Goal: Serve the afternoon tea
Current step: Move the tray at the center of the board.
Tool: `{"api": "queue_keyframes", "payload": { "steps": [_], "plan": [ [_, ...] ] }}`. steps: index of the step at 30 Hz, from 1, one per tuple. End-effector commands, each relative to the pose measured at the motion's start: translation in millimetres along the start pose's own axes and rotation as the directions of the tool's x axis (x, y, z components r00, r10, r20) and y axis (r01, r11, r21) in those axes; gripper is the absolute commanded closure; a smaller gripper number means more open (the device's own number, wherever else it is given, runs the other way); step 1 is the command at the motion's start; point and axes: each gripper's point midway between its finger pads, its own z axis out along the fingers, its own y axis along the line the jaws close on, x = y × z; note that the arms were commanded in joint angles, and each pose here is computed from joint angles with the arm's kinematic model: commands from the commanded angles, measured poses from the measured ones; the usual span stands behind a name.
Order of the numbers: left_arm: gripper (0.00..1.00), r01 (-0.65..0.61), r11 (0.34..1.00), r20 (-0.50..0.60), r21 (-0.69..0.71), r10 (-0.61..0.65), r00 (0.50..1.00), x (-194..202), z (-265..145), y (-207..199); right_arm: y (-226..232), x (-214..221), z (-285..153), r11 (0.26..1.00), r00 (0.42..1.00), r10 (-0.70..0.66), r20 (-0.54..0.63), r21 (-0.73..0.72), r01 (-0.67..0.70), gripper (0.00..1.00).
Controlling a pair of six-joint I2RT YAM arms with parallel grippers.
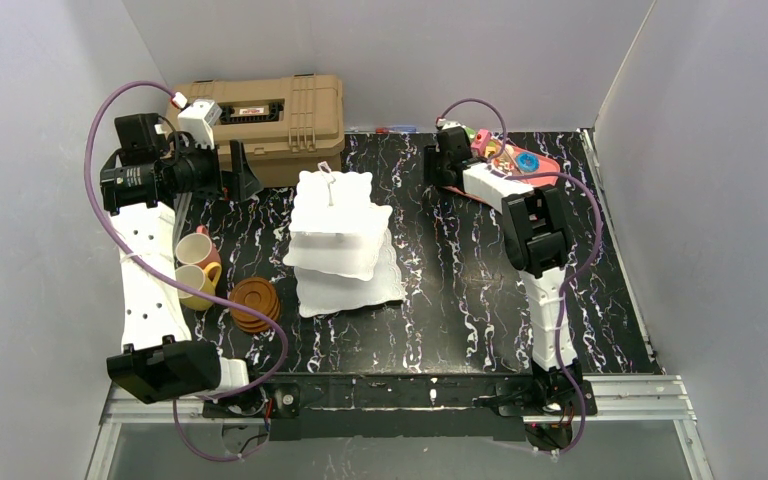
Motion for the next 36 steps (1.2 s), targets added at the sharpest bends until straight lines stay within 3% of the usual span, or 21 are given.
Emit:
{"api": "queue_keyframes", "payload": {
  "steps": [1,14,19,26,31,36],
  "plan": [
    [0.02,-0.018,1.0,0.009,-0.003,0.018,1.0,-2,-3,0,0,1,4,1.0,1.0,0.009,0.001,-0.003,-0.009,0.43],
    [0.02,-0.021,1.0,0.031,0.011,0.02,0.999,-8,-6,-4,-15,31,5,0.998,0.998,-0.017,-0.058,0.06,0.021,0.48],
    [0.02,-0.03,0.999,0.038,0.011,0.029,0.999,-11,-9,-6,-14,38,-3,0.998,0.997,-0.02,-0.071,0.065,0.024,0.71],
    [0.02,-0.036,0.999,0.055,0.032,0.034,0.998,-12,-14,-13,-15,72,-33,0.996,0.995,-0.011,-0.095,0.09,0.019,0.89],
    [0.02,-0.035,0.999,0.056,0.036,0.033,0.998,-12,-16,-15,-15,89,-57,0.994,0.993,-0.009,-0.121,0.111,0.023,0.96],
    [0.03,-0.035,0.998,0.057,0.044,0.032,0.998,-10,-17,-18,-2,109,-89,0.996,0.991,-0.029,-0.131,0.085,0.041,0.97]
  ]
}}
